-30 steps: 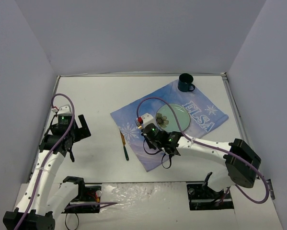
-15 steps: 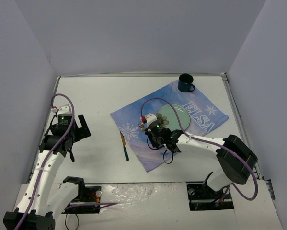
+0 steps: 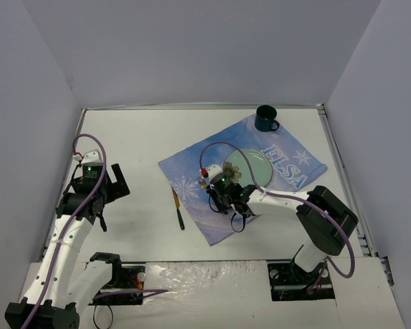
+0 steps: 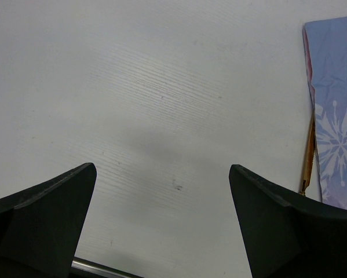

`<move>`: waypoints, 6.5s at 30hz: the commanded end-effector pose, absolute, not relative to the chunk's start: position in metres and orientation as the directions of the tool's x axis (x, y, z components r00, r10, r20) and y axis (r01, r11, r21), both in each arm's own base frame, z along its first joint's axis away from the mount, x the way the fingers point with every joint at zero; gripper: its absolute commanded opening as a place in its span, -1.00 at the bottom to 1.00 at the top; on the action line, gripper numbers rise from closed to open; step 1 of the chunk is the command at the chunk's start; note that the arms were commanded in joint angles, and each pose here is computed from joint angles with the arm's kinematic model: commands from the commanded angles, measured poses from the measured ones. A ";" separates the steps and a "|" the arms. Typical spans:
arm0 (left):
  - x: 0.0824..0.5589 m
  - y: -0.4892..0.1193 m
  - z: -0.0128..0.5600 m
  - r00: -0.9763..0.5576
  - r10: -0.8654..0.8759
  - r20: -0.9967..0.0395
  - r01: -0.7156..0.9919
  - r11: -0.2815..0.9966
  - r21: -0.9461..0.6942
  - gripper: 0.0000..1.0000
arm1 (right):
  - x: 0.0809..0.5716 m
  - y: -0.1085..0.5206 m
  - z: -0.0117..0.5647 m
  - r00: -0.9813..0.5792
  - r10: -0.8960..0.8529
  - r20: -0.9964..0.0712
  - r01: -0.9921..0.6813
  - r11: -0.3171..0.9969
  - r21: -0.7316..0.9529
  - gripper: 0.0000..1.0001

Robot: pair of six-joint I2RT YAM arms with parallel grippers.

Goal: Set the dinner table for one person

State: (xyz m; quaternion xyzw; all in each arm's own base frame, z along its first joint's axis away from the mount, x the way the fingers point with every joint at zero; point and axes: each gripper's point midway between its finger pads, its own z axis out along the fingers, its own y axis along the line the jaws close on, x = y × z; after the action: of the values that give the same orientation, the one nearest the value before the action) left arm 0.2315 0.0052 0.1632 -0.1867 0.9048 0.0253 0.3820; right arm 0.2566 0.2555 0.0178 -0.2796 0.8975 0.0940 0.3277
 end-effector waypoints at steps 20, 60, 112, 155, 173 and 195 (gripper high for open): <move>0.241 0.006 0.177 -0.591 -0.317 -0.742 -0.347 0.930 -0.121 0.94 | 0.271 0.283 0.098 -0.578 -0.313 -0.753 -0.477 0.879 0.000 0.18; 0.246 0.008 0.176 -0.619 -0.279 -0.734 -0.328 0.941 -0.081 0.94 | 0.214 0.414 0.014 -0.680 -0.330 -0.654 -0.477 0.877 0.054 -0.30; 0.245 0.008 0.183 -0.598 -0.285 -0.749 -0.319 0.942 -0.103 0.94 | 0.411 -0.005 0.097 -0.551 -0.604 -0.576 -0.474 0.795 -0.379 -1.00; 0.246 0.015 0.170 -0.635 -0.294 -0.715 -0.354 0.933 -0.069 0.94 | 0.455 -0.047 0.021 -0.592 -0.559 -0.580 -0.451 0.827 -0.336 -0.93; 0.245 0.016 0.172 -0.627 -0.299 -0.719 -0.357 0.931 -0.075 0.94 | 0.459 -0.054 0.064 -0.552 -0.541 -0.634 -0.388 0.840 -0.379 -0.18; 0.237 0.005 0.290 -0.527 -0.243 -0.814 -0.241 0.962 -0.131 0.94 | 0.317 -0.070 0.387 -0.010 -0.123 -0.992 0.336 0.934 -0.119 1.00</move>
State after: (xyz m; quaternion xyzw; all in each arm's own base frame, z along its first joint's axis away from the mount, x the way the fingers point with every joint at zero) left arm 0.2440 0.0031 0.2575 -0.1605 0.8841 -0.0039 0.4390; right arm 0.3500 -0.0545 0.3654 -0.0335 0.7152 -0.1446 0.6829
